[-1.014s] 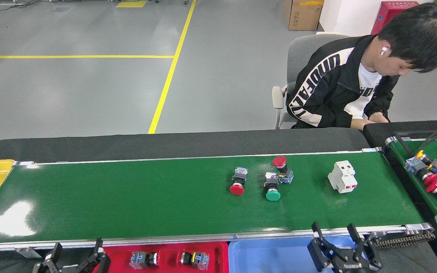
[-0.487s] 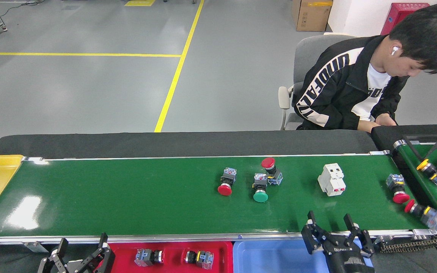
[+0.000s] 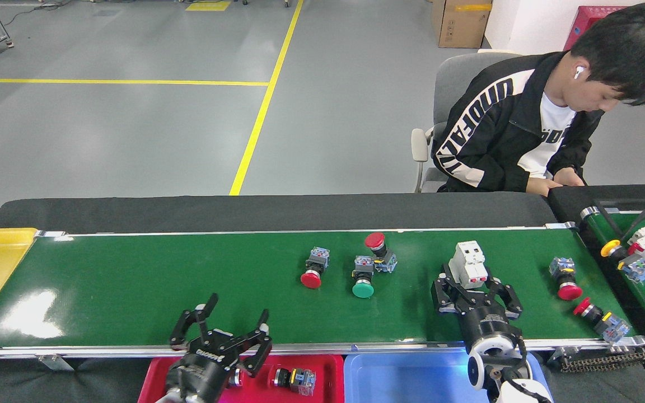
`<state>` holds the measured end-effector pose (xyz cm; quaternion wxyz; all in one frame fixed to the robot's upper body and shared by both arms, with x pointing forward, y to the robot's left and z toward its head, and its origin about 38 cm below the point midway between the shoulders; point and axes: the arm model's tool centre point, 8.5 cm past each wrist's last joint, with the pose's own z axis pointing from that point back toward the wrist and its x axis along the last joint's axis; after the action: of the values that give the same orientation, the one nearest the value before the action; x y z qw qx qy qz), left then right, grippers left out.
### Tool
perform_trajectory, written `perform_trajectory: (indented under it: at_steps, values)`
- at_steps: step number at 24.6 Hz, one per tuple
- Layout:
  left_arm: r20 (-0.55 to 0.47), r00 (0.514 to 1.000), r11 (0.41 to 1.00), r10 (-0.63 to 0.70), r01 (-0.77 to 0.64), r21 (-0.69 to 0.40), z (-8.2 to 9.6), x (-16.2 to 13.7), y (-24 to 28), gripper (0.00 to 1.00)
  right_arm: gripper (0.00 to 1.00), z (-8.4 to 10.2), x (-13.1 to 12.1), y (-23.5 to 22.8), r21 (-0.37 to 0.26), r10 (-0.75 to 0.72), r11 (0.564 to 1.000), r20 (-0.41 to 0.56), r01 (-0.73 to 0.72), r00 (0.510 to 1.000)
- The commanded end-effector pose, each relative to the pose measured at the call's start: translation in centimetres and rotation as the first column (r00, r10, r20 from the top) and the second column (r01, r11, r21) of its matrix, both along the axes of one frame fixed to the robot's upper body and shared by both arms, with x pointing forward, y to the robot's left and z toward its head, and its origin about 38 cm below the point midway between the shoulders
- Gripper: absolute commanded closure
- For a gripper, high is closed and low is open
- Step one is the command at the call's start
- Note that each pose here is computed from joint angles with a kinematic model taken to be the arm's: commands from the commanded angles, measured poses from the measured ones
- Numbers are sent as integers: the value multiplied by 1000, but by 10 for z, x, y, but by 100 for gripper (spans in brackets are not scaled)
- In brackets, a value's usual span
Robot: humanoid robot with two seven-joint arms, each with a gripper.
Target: Pick switch part from conveyor to tray
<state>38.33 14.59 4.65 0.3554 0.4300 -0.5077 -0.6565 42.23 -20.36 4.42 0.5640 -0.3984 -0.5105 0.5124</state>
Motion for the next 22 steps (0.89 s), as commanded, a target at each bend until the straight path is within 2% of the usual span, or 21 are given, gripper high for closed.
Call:
perform_trajectory:
  at_steps: [1,4,7,9,13,14,15,16,17,18,19,22]
  values:
    - [11,1000,1000,-11,10,19,3,11,-7,0,91,14,6,0,-1,22,1000,47,-22,999]
    - [1,1000,999,-9,9,50,-1,27,-17,0,91,33,0,8,35,91,995,109,-96,990]
    - [-11,1000,998,2,-1,59,-3,39,-17,0,90,41,-36,4,53,224,970,167,-235,960]
    - [-22,1000,997,11,-10,70,-4,50,-14,0,88,41,-66,-3,60,373,919,194,-390,907]
    - [-47,997,995,62,-58,78,-4,77,-5,0,83,34,-122,-14,38,650,742,199,-669,733]
    - [-59,995,994,86,-81,78,-5,85,2,1,78,32,-129,-15,34,682,714,190,-699,706]
    - [-71,992,992,108,-103,76,-5,92,10,4,62,27,-134,-15,42,686,712,172,-701,707]
    - [-84,988,990,126,-120,74,-5,99,17,12,24,22,-137,-13,47,689,712,141,-700,711]
    - [-93,987,990,132,-126,69,-6,103,21,18,17,17,-138,-10,57,686,718,113,-694,719]
    - [-102,985,989,138,-132,63,-6,106,28,35,12,14,-139,-6,70,683,722,89,-688,725]
    - [-117,985,991,130,-126,48,-7,107,33,54,3,12,-138,-6,78,674,730,79,-679,734]
    - [-139,986,996,90,-91,2,-6,107,45,91,3,15,-134,-20,72,636,764,87,-641,767]
